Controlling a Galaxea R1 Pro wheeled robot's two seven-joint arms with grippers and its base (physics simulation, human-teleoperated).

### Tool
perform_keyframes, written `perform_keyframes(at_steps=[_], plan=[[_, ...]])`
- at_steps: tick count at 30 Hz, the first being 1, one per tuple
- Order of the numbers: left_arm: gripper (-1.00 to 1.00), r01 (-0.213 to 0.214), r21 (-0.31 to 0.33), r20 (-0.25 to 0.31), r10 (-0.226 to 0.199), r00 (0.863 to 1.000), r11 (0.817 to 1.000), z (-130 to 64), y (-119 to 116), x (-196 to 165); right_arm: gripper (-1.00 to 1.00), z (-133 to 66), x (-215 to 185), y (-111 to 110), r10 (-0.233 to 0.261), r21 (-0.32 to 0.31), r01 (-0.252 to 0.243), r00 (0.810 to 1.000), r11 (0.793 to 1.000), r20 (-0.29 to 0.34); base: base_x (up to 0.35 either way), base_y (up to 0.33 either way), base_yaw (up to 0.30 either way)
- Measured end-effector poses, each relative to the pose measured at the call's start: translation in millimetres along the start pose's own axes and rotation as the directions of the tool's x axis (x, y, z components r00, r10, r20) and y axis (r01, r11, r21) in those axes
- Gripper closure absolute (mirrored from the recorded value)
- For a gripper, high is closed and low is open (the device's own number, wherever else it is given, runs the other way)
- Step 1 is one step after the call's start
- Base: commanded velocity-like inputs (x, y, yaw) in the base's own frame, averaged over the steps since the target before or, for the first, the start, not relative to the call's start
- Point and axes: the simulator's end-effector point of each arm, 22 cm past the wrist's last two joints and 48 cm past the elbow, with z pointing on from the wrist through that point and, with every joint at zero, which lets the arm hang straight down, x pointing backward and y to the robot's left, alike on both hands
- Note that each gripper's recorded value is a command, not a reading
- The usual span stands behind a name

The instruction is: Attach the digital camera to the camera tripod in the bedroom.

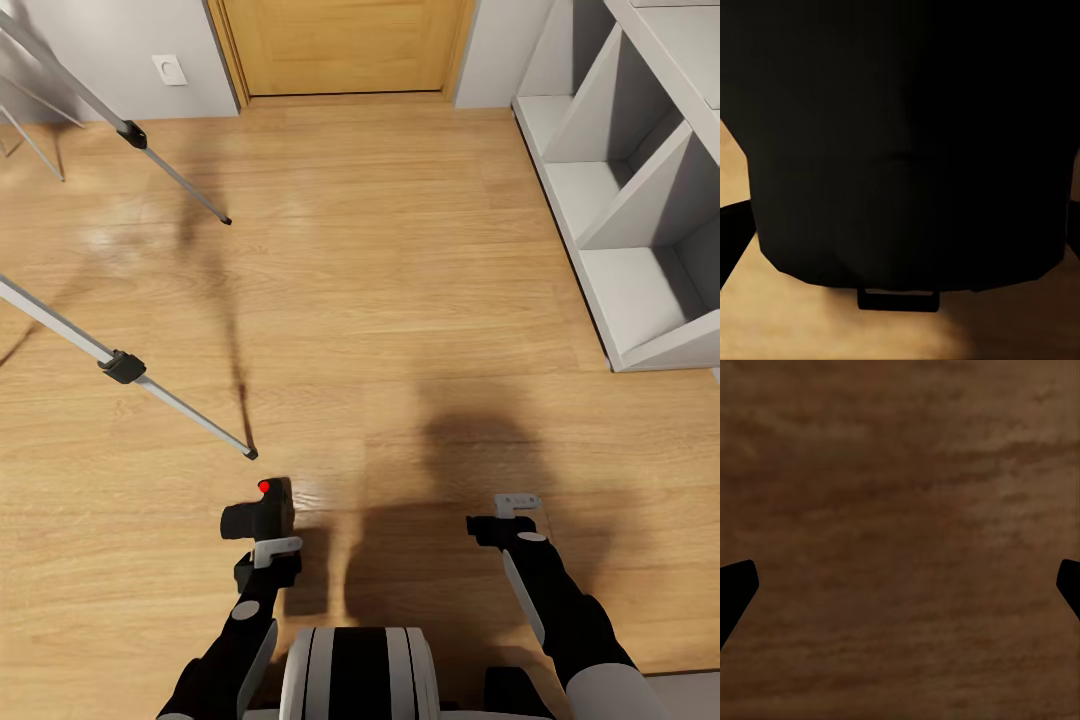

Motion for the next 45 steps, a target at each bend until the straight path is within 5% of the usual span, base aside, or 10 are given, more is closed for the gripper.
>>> perform_keyframes(at_steps=[14, 45], plan=[[-1.0, -0.038, 0.0, 0.02, 0.038, 0.999, 0.999, 1.4, -0.7, -8.9, -1.0, 0.0, -0.1, 0.0, 0.0, 0.0, 0.0, 1.0, 1.0, 0.0, 0.0, 0.0, 0.0], [-1.0, -0.043, -0.001, 0.022, 0.043, 0.999, 0.999, 1.6, 0.0, -9.5, -1.0, 0.1, 0.2, 0.0, -0.001, 0.0, 0.001, 1.0, 1.0, 0.0, 0.0, 0.0, 0.0]])
